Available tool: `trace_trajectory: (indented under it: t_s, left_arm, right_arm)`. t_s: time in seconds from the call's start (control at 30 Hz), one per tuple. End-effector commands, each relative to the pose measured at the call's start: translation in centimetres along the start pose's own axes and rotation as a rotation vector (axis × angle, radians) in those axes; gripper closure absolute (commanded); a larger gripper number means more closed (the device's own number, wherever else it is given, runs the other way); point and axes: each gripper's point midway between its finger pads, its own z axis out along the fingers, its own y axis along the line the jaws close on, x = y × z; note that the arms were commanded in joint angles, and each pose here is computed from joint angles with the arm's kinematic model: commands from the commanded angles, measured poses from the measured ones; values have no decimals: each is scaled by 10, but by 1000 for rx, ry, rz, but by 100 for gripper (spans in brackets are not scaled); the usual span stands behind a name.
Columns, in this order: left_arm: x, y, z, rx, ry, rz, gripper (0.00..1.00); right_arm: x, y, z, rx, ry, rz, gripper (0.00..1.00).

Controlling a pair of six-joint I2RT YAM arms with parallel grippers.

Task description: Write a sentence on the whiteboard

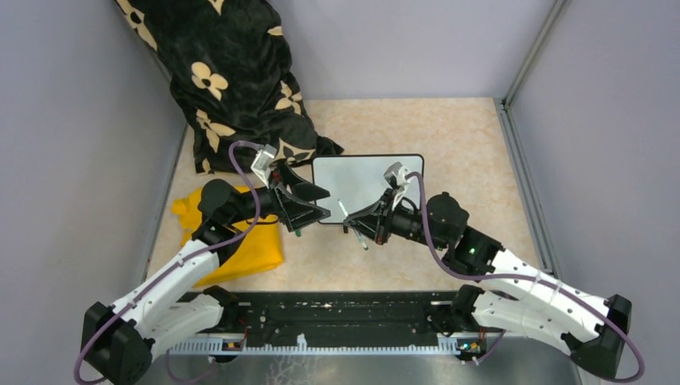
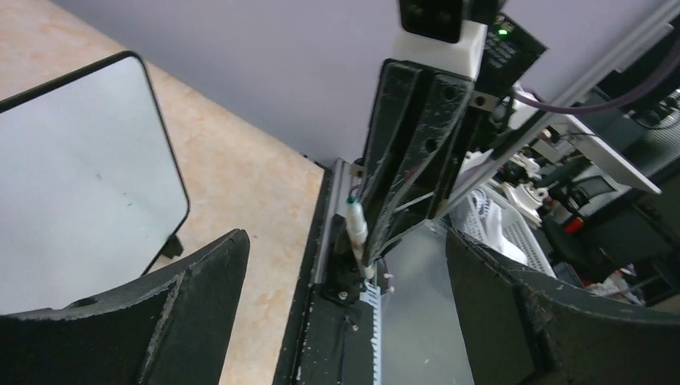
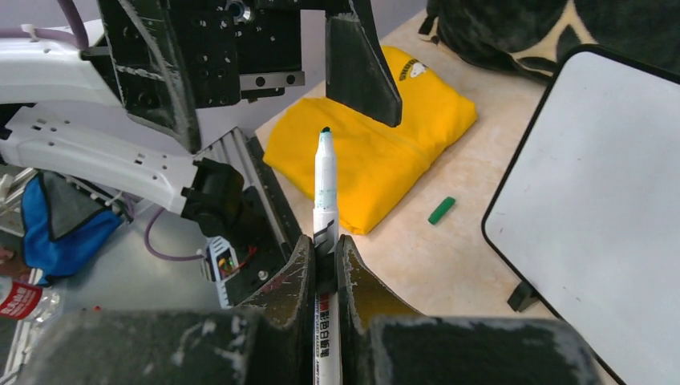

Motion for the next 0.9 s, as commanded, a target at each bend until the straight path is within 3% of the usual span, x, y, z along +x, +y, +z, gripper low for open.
trace_trajectory:
  t_s: [0.0,0.43,0.87]
  left_arm:
    - [-7,-38,-2,186,3,32,5]
    - [8,-33,3,227,76,-21,19]
    - [16,-35,8,275,119,-55,61]
  right_arm:
    - [-37,33,3,-135,-96,4,100]
    - [-32,43,10,-205,-71,26,100]
    - [-25,39,16,-199,-49,17,100]
